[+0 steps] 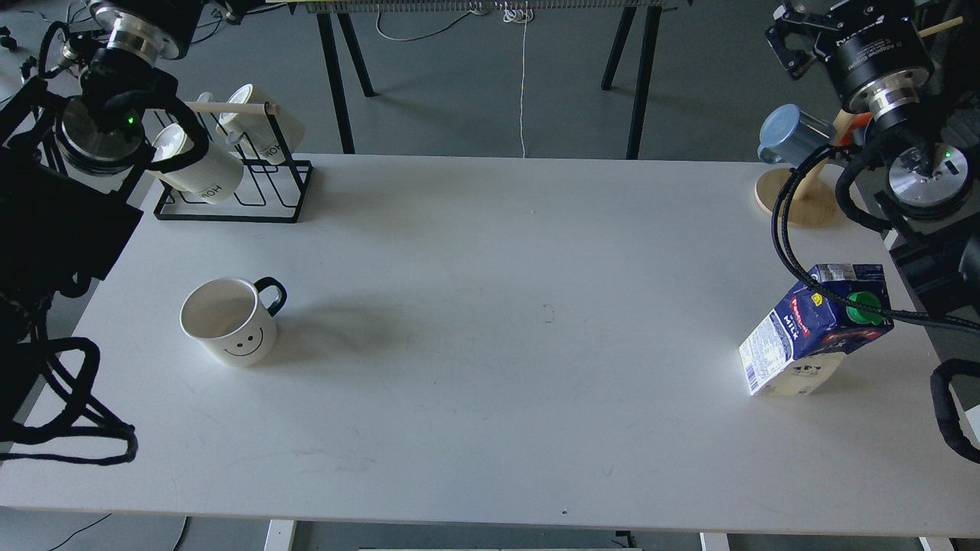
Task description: Place cup and milk with both arms
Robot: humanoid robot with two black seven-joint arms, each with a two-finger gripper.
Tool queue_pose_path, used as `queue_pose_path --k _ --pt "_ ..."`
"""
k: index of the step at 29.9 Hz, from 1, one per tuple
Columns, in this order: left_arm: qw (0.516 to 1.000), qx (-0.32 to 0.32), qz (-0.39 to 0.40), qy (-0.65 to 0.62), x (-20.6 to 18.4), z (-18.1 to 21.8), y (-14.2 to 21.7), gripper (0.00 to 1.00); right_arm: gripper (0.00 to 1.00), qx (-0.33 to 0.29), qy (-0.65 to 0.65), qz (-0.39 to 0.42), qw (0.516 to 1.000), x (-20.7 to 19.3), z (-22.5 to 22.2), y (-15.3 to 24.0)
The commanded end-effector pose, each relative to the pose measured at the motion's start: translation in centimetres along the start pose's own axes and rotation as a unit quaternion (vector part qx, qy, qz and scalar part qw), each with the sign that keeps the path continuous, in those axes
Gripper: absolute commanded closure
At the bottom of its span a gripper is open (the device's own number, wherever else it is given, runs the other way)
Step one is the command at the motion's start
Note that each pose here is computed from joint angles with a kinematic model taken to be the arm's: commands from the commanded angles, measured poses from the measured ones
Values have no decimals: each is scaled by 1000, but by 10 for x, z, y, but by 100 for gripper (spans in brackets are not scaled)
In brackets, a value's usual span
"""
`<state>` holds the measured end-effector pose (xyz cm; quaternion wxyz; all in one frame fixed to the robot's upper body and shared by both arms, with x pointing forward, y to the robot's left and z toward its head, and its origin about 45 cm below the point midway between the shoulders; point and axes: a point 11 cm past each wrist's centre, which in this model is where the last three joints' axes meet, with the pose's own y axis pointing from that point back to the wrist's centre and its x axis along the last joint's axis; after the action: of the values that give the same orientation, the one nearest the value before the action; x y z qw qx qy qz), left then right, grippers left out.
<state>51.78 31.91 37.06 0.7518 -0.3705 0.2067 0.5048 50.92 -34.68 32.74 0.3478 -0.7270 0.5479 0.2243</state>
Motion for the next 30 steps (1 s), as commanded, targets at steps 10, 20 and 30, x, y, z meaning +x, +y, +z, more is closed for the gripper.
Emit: queue_pose_path --k 10,20,30 --pt "998 41 -29 -26 -14 -10 3 0 0 -5 3 8 1000 8 3 7" --pt "937 189 -107 -273 -35 26 56 3 0 -1 -2 1 1000 3 2 5" --pt "775 311 -168 -524 -42 54 134 13 0 0 -10 -19 1000 -10 4 1"
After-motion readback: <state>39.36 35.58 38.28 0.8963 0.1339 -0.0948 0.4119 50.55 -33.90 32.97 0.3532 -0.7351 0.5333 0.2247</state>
